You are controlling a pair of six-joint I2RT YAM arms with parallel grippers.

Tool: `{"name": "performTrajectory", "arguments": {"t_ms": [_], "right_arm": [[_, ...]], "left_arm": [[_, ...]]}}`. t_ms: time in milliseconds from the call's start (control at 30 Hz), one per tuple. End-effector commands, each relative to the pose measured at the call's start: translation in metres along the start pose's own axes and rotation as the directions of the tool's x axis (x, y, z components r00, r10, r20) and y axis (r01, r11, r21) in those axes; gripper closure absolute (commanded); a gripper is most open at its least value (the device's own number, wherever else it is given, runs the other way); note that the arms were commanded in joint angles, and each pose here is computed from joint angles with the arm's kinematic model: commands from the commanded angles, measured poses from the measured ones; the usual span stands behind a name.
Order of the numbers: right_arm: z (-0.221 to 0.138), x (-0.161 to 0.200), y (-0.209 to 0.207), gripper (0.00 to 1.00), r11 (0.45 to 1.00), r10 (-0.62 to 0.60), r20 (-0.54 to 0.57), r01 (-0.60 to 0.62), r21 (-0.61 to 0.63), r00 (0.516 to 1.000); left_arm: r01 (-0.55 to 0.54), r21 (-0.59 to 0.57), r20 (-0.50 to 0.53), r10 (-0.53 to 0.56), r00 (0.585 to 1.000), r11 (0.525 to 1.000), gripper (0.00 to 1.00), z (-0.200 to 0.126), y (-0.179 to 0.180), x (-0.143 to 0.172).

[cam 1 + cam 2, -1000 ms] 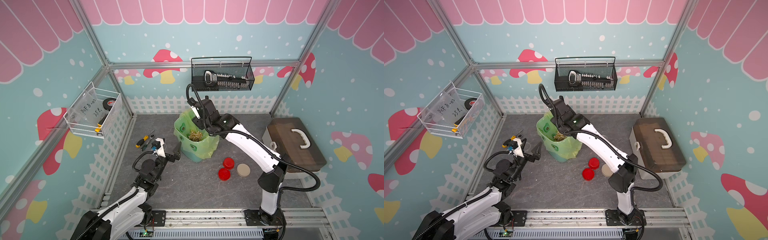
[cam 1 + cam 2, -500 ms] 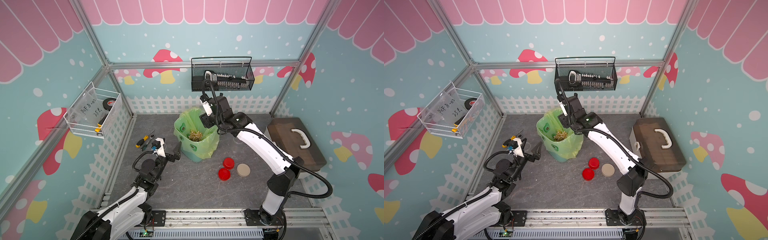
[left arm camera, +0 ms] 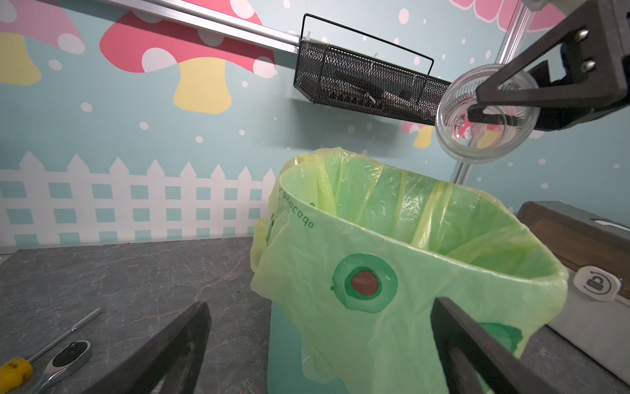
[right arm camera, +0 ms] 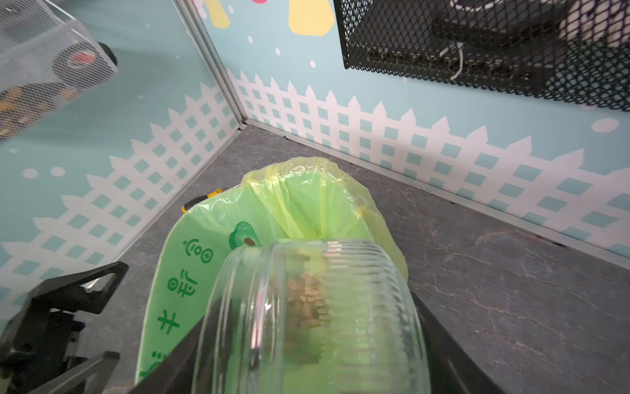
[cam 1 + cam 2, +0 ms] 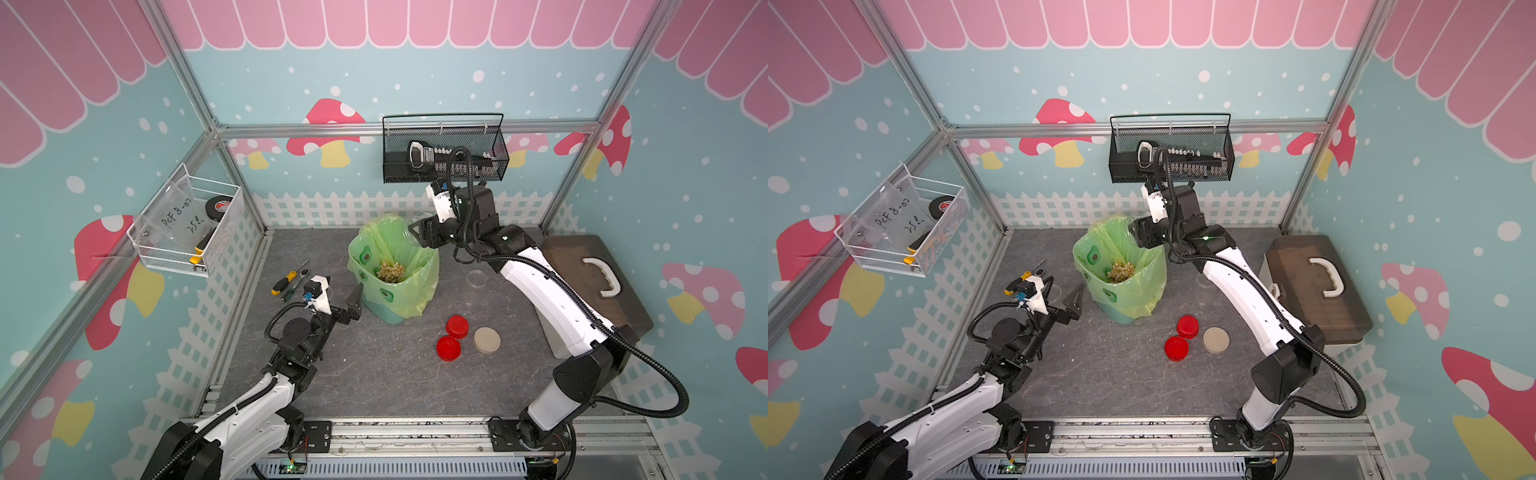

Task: Empty moldy peanuts from jars
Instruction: Adjust the jar.

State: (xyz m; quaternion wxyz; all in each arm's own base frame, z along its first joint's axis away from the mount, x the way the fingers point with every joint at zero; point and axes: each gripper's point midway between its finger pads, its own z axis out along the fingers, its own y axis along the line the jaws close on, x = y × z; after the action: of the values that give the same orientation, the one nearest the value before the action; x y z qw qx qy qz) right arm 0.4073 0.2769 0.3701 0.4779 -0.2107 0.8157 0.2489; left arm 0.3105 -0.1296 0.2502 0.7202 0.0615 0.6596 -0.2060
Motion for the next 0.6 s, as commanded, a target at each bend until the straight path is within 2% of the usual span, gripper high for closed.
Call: {"name": "performTrajectory", "arguments": {"t_ms": [0, 267, 567], "right_arm": [[-0.020, -0.029, 0.025, 0.53, 0.986, 0.061, 0.102, -0.044, -0.158, 0.993], [-0.034, -0.030, 0.035, 0.53, 0.954, 0.134, 0.104, -0.101, -0.281, 0.985], [-0.034, -0.020, 0.048, 0.53, 0.900, 0.195, 0.041, -0.162, -0.404, 0.980]], "left_arm": [[-0.007, 0.013, 0.028, 0.006, 1.000, 1.000, 0.01, 0.003, -0.003, -0.013], [-0.007, 0.023, 0.029, 0.006, 1.000, 1.000, 0.01, 0.004, -0.005, -0.013], [-0.008, 0.048, 0.027, 0.006, 1.000, 0.999, 0.01, 0.004, -0.009, -0.014]]}}
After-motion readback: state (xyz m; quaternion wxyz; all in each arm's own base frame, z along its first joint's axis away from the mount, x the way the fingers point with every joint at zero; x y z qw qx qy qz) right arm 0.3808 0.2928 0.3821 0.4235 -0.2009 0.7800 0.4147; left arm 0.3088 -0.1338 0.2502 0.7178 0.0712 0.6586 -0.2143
